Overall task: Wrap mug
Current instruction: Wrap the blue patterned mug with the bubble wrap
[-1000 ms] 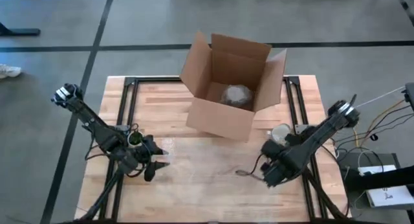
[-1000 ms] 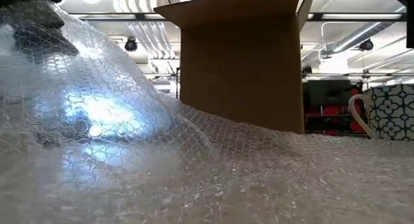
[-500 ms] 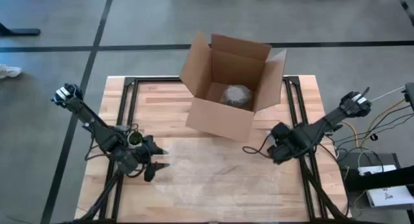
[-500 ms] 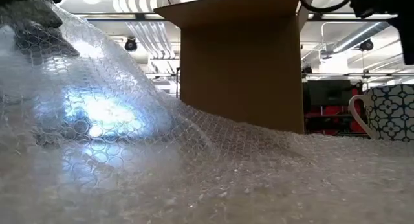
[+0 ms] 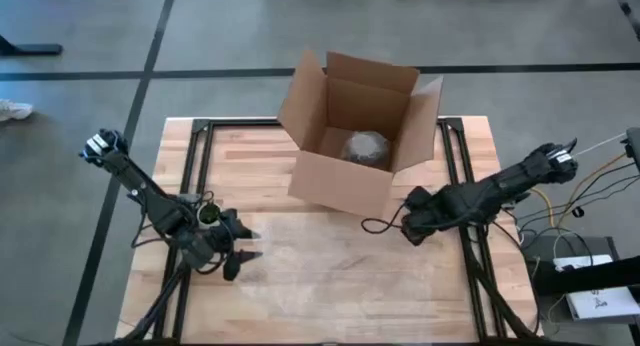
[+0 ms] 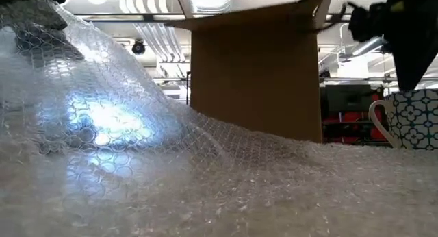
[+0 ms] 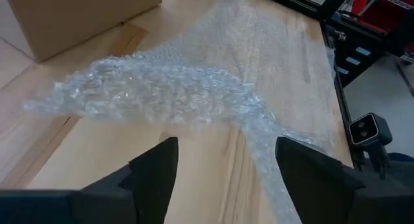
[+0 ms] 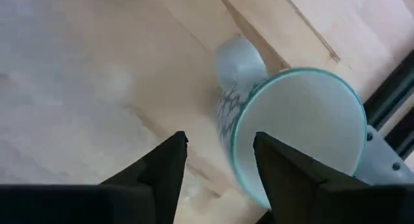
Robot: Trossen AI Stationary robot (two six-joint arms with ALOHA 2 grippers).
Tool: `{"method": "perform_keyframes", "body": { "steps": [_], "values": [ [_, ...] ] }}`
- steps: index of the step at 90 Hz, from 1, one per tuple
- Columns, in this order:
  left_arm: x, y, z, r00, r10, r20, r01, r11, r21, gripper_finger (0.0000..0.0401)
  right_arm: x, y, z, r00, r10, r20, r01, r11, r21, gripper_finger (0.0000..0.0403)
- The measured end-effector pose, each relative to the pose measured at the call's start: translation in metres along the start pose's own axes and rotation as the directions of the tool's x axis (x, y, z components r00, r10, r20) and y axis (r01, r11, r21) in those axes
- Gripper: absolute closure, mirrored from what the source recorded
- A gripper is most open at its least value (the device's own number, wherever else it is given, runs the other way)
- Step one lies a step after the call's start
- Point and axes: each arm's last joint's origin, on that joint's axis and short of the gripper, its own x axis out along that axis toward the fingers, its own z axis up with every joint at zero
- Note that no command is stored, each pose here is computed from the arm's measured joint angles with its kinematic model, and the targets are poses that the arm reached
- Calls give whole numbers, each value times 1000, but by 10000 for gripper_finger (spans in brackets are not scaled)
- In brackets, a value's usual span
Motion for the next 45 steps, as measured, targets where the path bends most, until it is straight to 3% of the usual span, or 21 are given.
{"method": "perform_keyframes", "body": {
  "steps": [15,45],
  "values": [
    [0,0,0,1000,0,1,0,1000,0,167,8,-5,5,999,-12,-31,12,1000,1,269],
    [1,0,-1,1000,3,-2,-3,1000,3,176,17,4,8,995,96,-9,-96,995,-37,356]
  ]
}}
